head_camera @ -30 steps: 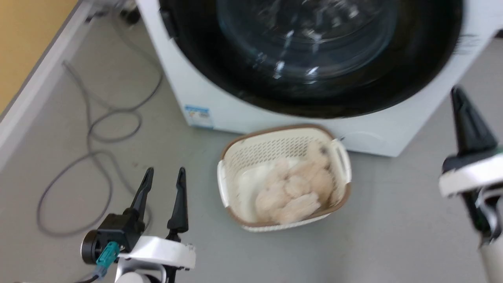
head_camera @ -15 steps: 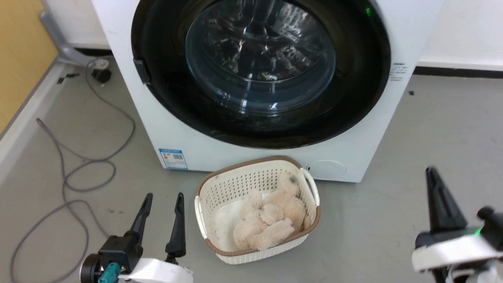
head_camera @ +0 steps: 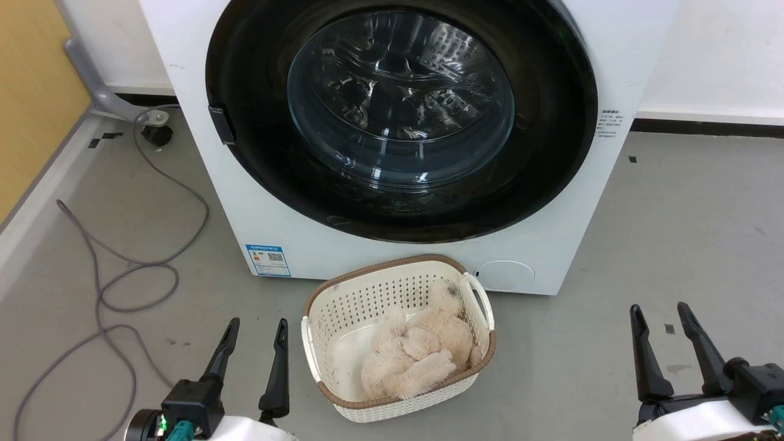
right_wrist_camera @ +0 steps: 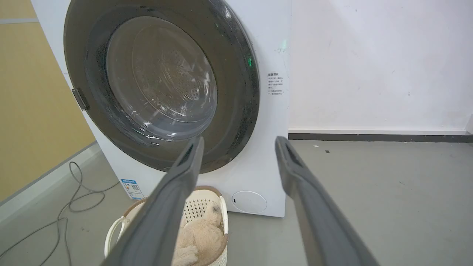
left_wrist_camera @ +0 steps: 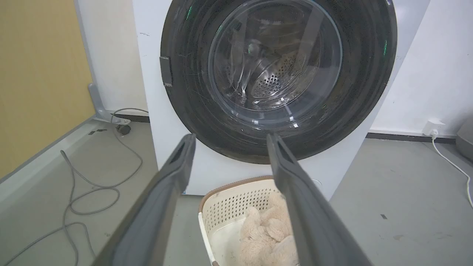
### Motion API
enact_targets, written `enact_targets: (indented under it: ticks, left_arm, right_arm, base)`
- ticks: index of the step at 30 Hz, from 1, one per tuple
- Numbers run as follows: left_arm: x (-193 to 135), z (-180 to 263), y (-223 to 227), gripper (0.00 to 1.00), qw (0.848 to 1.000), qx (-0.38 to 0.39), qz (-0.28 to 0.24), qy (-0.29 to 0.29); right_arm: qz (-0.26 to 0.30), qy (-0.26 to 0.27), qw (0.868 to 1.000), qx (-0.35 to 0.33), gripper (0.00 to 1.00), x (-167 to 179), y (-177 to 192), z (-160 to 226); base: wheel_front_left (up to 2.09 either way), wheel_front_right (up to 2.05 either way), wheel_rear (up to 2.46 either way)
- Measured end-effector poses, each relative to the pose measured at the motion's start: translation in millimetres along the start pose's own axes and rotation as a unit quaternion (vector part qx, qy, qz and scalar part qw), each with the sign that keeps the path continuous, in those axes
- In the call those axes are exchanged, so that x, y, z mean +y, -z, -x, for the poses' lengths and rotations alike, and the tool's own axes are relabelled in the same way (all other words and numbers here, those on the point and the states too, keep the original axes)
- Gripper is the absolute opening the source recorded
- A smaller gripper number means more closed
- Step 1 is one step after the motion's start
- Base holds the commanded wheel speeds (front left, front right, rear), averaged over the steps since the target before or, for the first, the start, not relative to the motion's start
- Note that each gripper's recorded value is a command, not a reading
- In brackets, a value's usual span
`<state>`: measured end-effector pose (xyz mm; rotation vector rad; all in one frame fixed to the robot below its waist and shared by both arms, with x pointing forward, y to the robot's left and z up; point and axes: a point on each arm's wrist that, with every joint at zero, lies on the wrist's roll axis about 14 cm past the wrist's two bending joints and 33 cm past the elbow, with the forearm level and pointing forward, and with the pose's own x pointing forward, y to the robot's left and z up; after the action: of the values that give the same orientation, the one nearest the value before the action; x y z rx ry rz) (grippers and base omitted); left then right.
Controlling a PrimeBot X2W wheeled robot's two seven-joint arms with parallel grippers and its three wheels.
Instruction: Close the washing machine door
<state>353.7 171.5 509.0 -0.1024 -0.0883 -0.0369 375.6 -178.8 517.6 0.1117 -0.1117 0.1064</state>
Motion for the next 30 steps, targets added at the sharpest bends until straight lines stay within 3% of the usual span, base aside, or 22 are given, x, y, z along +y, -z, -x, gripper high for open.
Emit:
enact_targets:
  ticks: [13, 14, 30]
  left_arm:
    - [3.4, 4.0, 1.2, 1.0, 1.0, 0.002, -0.009, -0.006]
    - [3.6, 3.9, 0.2, 0.0, 1.0, 0.001, -0.009, -0.007]
    - [3.1, 2.6, 1.7, 0.0, 1.0, 0.01, -0.011, -0.006]
  right_arm:
    - [0.003, 0.003, 1.0, -0.002, 1.0, -1.1, -1.2, -0.3]
    - [0.002, 0.003, 1.0, -0.002, 0.0, -1.2, -1.0, -0.5]
    - [0.007, 0.002, 1.0, 0.008, 0.0, -0.6, 0.3, 0.1]
  base:
    - [0.0, 0.0, 0.0]
    - [0.0, 0.0, 0.0]
    - [0.0, 0.0, 0.0]
